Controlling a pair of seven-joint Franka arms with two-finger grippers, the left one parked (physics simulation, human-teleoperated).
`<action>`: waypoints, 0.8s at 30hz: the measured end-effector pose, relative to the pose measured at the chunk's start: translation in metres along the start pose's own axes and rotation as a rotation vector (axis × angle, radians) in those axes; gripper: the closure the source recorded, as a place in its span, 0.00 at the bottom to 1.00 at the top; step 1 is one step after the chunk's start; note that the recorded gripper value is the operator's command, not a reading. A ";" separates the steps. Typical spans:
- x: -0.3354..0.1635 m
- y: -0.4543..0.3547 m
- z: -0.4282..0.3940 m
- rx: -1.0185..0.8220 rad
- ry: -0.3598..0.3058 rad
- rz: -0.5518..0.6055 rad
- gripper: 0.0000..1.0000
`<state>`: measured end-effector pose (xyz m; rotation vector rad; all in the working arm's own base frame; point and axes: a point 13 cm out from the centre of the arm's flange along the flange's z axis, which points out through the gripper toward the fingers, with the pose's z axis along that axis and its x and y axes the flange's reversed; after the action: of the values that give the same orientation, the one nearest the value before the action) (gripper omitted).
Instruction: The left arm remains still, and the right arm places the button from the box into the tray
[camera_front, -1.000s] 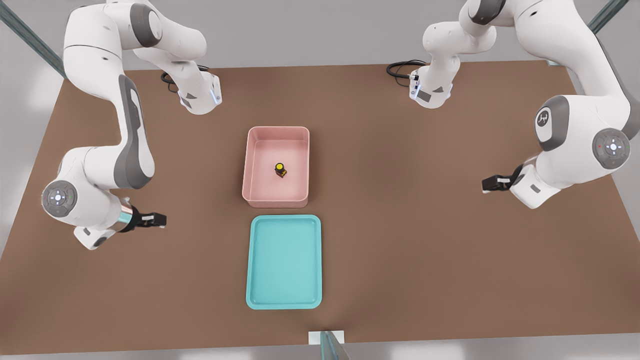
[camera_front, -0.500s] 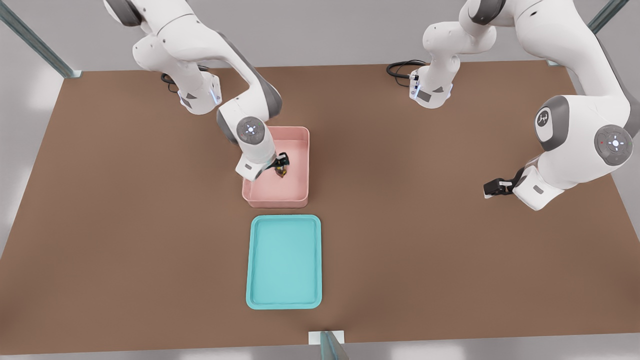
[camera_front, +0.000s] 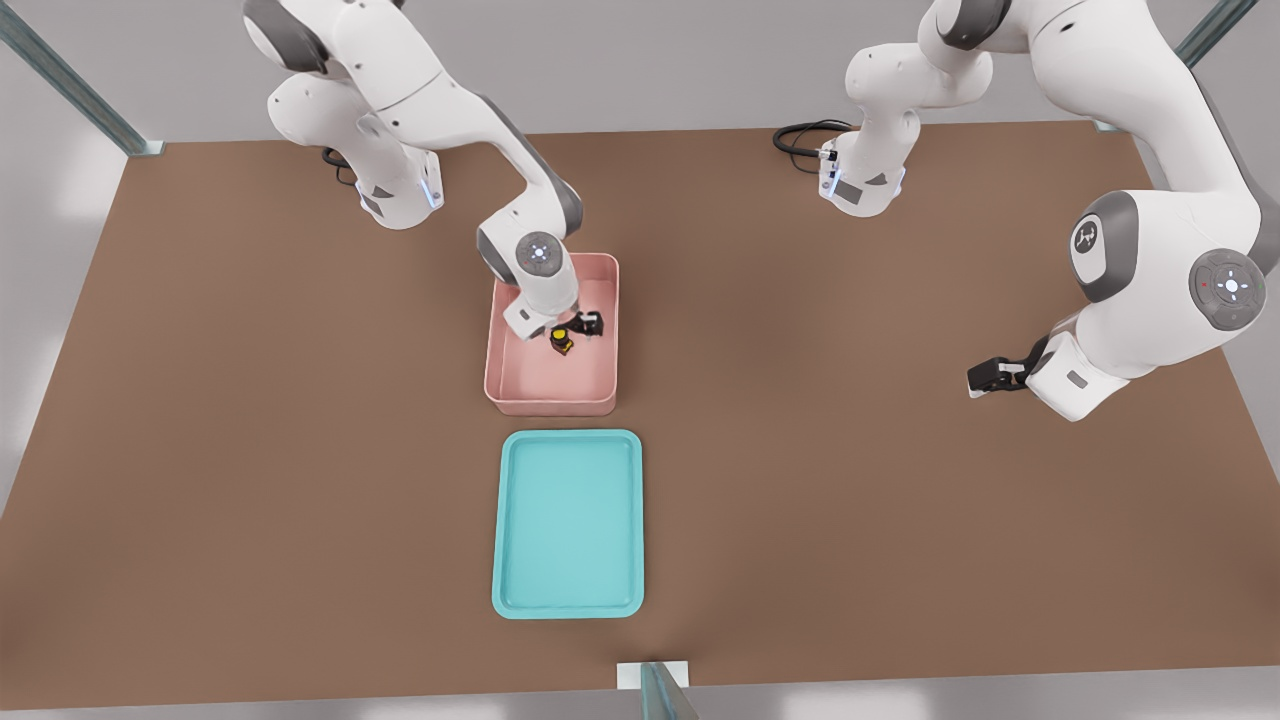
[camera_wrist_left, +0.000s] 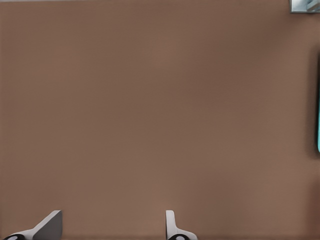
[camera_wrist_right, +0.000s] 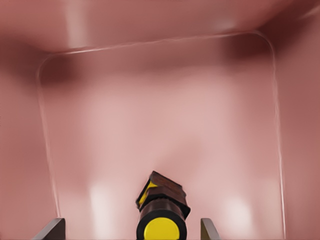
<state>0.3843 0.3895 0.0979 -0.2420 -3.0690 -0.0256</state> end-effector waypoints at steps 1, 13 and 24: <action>-0.001 0.002 0.000 -0.008 -0.007 0.019 0.00; 0.005 -0.003 0.015 -0.032 -0.035 0.161 0.00; 0.000 -0.008 0.010 -0.039 -0.053 0.226 0.00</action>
<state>0.3828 0.3814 0.0878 -0.5989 -3.0748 -0.0697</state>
